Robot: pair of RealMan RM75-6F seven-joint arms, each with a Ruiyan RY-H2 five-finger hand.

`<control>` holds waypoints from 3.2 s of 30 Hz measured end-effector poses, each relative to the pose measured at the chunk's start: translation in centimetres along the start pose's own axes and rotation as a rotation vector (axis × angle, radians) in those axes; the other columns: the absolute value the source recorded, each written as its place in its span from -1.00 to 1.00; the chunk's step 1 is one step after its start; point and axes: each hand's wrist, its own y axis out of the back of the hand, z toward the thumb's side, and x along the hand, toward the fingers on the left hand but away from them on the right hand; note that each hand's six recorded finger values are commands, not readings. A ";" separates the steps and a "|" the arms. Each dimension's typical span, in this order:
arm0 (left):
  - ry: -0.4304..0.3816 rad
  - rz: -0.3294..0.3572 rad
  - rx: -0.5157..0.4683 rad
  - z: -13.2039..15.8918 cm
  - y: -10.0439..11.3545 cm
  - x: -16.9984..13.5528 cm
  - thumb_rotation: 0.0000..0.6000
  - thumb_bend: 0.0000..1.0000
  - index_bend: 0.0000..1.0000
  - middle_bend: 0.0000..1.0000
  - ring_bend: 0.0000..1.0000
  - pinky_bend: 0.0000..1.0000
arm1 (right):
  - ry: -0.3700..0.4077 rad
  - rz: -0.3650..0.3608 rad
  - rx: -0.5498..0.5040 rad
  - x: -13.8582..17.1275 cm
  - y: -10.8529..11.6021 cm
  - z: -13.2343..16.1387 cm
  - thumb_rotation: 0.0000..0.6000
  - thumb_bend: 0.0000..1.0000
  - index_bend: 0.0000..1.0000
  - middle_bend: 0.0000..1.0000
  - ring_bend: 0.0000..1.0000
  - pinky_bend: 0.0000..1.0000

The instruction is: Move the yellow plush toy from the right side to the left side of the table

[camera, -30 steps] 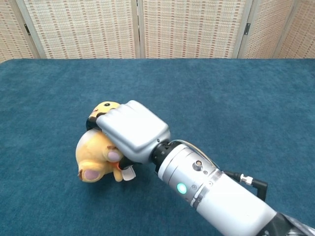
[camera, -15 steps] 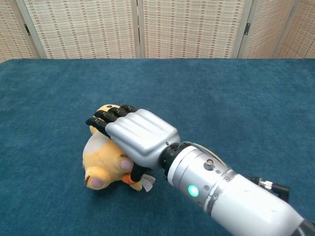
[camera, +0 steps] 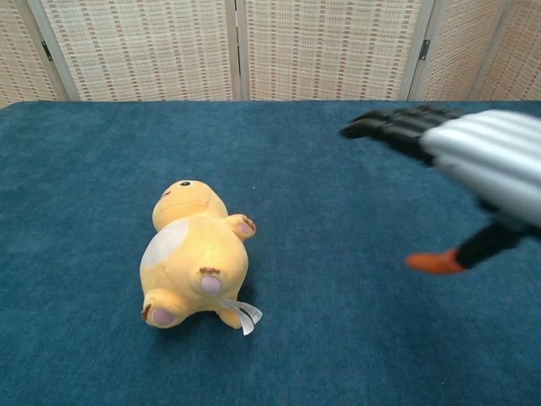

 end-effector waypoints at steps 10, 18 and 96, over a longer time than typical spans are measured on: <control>-0.279 -0.077 0.016 10.6 -6.3 3.5 1.00 -0.50 -1.00 -0.84 -0.96 -0.70 | -0.287 -0.033 -0.065 15.1 -1.2 -11.8 1.00 -0.79 -1.00 -1.00 -1.00 -1.00; -0.399 -0.076 0.082 18.8 -10.1 7.9 1.00 -0.50 -1.00 -0.88 -1.00 -0.83 | -0.376 -0.016 -0.121 22.5 -1.1 -15.9 1.00 -0.78 -1.00 -1.00 -1.00 -1.00; -0.305 0.034 0.100 -1.8 -9.7 11.6 1.00 -0.50 -1.00 -1.00 -1.00 -0.60 | -0.350 0.039 -0.221 22.5 -2.0 -9.8 1.00 -0.70 -1.00 -1.00 -1.00 -1.00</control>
